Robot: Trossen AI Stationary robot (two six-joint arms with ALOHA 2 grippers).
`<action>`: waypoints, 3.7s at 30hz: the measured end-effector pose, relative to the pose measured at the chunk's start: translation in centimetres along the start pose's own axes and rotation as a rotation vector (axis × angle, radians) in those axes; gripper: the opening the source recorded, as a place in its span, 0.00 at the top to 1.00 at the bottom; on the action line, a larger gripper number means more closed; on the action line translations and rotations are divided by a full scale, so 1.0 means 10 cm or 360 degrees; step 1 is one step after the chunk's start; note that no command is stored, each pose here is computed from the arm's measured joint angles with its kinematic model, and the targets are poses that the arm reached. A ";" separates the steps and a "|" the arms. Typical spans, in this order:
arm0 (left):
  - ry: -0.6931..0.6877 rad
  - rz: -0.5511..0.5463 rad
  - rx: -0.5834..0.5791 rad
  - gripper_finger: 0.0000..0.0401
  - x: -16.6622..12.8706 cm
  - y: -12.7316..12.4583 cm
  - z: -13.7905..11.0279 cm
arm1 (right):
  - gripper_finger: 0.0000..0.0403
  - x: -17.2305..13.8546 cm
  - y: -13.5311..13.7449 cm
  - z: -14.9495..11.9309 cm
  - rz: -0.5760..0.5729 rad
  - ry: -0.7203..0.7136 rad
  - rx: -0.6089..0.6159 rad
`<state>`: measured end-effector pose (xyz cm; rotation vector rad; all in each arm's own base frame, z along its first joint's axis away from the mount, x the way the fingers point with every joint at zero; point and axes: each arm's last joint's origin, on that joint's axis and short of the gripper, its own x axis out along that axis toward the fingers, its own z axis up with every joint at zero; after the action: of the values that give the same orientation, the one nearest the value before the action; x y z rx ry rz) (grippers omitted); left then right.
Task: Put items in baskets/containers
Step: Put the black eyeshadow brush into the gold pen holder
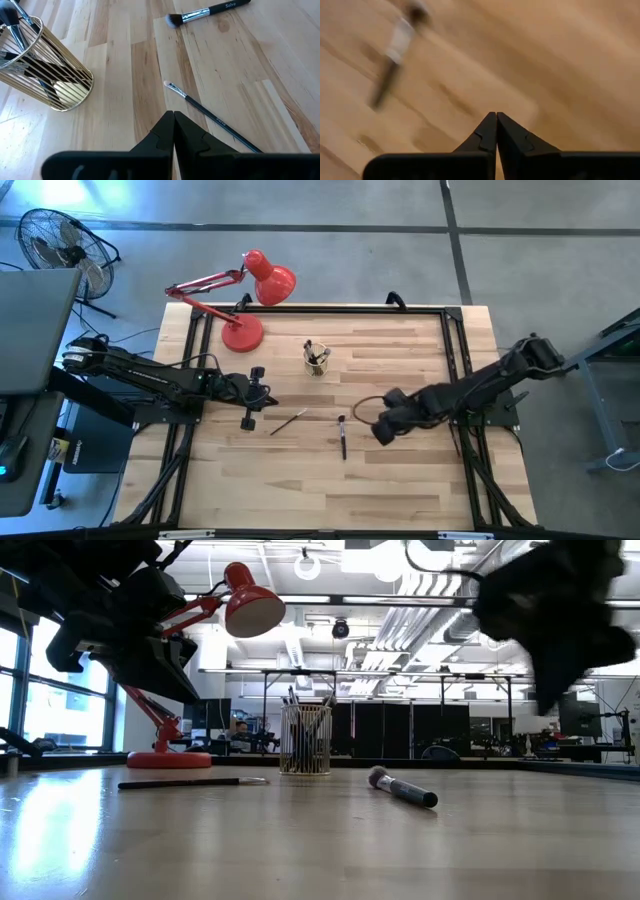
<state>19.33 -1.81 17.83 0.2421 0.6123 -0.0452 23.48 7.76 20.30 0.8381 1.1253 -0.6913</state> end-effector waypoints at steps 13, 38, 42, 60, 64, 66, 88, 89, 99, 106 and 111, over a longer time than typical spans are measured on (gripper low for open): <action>0.0000 0.0000 -0.0007 1.00 0.00 0.00 0.00 | 0.95 -0.11 -0.28 -0.44 -0.0579 0.0341 0.0385; 0.0001 -0.0001 -0.0043 1.00 0.00 0.00 0.00 | 0.62 0.37 -0.92 -0.84 -0.0926 0.0478 0.0573; 0.0001 -0.0001 -0.0043 1.00 0.00 0.00 0.00 | 0.62 0.40 -0.96 -0.84 -0.0933 0.0452 0.0556; -0.0006 -0.0052 -0.0045 1.00 0.00 -0.01 0.00 | 0.62 0.44 -1.01 -0.95 -0.0788 0.0331 0.0435; -0.0007 -0.0052 -0.0047 1.00 0.00 -0.01 0.00 | 0.62 0.43 -1.01 -0.96 -0.0721 0.0326 0.0431; -0.0007 -0.0053 -0.0047 1.00 0.00 -0.01 0.00 | 0.63 0.42 -1.01 -0.95 -0.0700 0.0331 0.0438; 0.0004 -0.0056 -0.0043 1.00 0.00 -0.01 -0.01 | 0.99 0.14 -0.44 -0.91 -0.0174 0.0359 0.0344; 0.0004 -0.0056 -0.0042 1.00 0.00 -0.01 -0.01 | 0.99 0.10 -0.39 -0.90 -0.0149 0.0372 0.0320; 0.0002 -0.0052 -0.0037 1.00 0.00 -0.01 0.00 | 1.00 -0.22 -0.21 -0.46 -0.0381 0.0581 -0.0063; 0.0000 -0.0052 -0.0037 1.00 0.00 -0.01 0.00 | 1.00 0.06 0.03 0.00 -0.0503 0.0812 -0.0500; 0.0003 -0.0052 -0.0037 1.00 0.00 -0.01 -0.01 | 1.00 0.34 0.01 0.15 -0.0646 0.1186 -0.0792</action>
<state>19.28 -1.90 17.76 0.2099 0.6184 -0.0692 25.30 6.30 17.38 0.4304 2.0768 -0.3829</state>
